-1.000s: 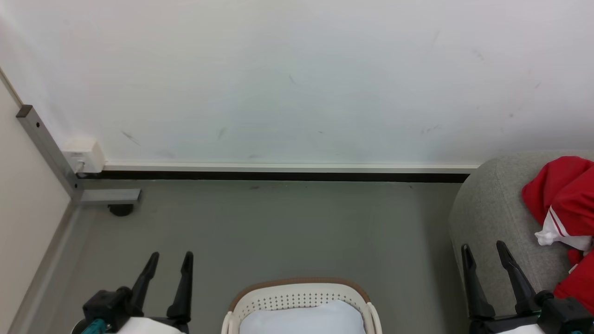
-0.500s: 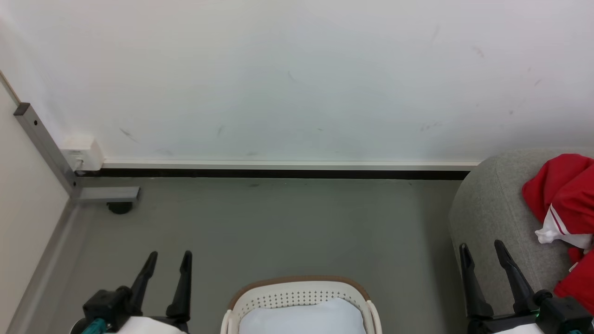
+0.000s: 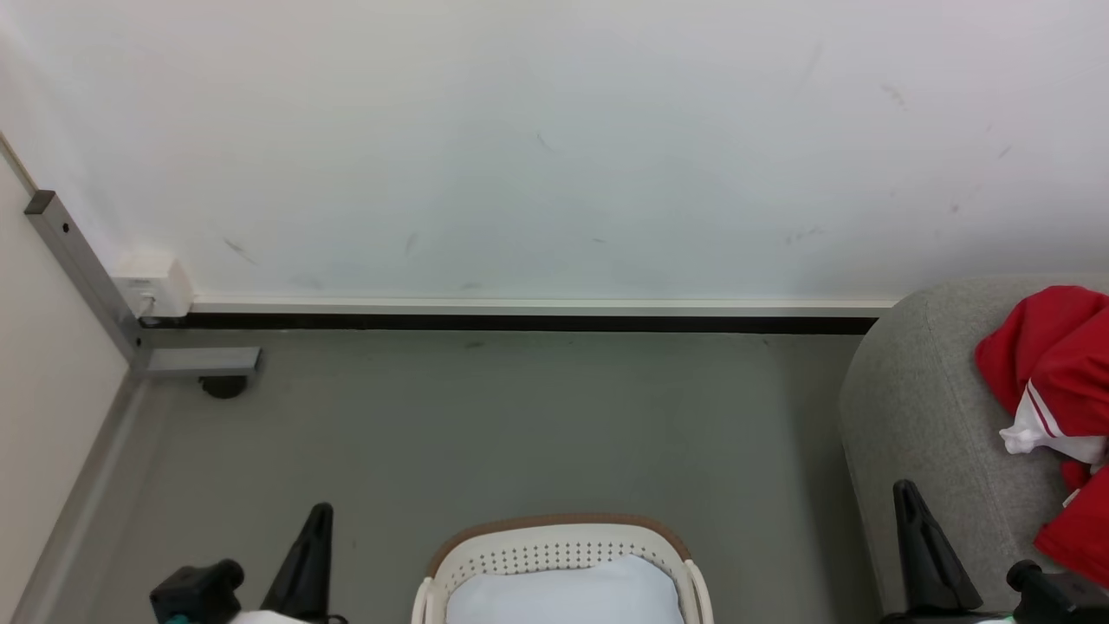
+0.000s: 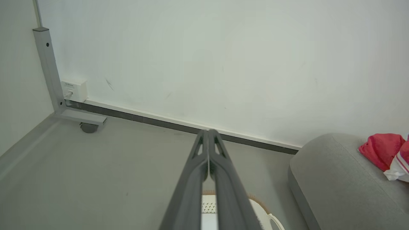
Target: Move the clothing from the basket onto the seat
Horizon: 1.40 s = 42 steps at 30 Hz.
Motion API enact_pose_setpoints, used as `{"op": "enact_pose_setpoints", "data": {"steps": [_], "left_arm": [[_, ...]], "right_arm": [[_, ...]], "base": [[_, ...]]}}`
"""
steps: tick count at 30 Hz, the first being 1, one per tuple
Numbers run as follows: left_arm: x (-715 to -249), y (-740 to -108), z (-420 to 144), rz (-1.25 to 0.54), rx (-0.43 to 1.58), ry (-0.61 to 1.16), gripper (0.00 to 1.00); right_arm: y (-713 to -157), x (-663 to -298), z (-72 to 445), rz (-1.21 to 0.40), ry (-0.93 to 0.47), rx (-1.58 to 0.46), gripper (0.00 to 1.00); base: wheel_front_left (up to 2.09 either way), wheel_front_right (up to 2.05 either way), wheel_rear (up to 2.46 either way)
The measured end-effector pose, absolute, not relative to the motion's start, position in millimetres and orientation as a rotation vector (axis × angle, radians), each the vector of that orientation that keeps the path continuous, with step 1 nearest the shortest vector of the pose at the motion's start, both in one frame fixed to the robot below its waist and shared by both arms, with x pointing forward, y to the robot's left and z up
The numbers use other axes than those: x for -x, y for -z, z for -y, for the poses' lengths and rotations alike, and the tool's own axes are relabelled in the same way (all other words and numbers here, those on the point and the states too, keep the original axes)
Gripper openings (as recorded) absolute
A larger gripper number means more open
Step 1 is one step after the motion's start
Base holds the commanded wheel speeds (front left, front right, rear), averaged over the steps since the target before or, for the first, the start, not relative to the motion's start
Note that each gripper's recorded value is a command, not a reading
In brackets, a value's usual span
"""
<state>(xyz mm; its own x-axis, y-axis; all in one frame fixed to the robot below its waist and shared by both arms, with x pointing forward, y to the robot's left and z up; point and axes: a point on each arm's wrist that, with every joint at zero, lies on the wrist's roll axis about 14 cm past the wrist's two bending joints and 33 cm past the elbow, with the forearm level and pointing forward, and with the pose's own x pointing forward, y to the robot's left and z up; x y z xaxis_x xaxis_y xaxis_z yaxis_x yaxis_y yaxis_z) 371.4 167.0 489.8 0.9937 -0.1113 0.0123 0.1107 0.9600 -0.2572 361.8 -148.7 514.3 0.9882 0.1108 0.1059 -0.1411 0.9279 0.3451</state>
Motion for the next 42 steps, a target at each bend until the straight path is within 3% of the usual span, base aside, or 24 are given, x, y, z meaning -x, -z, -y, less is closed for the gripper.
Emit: {"op": "enact_pose_setpoints", "data": {"steps": [42], "left_arm": [[-379.1,-490.2,-189.7,-0.044,0.894,-0.019,0.0]], "right_arm": [[-502.1,-373.1,179.3,0.001,-0.011,-0.944,0.0]], "base": [[0.0,0.0,0.0]]}}
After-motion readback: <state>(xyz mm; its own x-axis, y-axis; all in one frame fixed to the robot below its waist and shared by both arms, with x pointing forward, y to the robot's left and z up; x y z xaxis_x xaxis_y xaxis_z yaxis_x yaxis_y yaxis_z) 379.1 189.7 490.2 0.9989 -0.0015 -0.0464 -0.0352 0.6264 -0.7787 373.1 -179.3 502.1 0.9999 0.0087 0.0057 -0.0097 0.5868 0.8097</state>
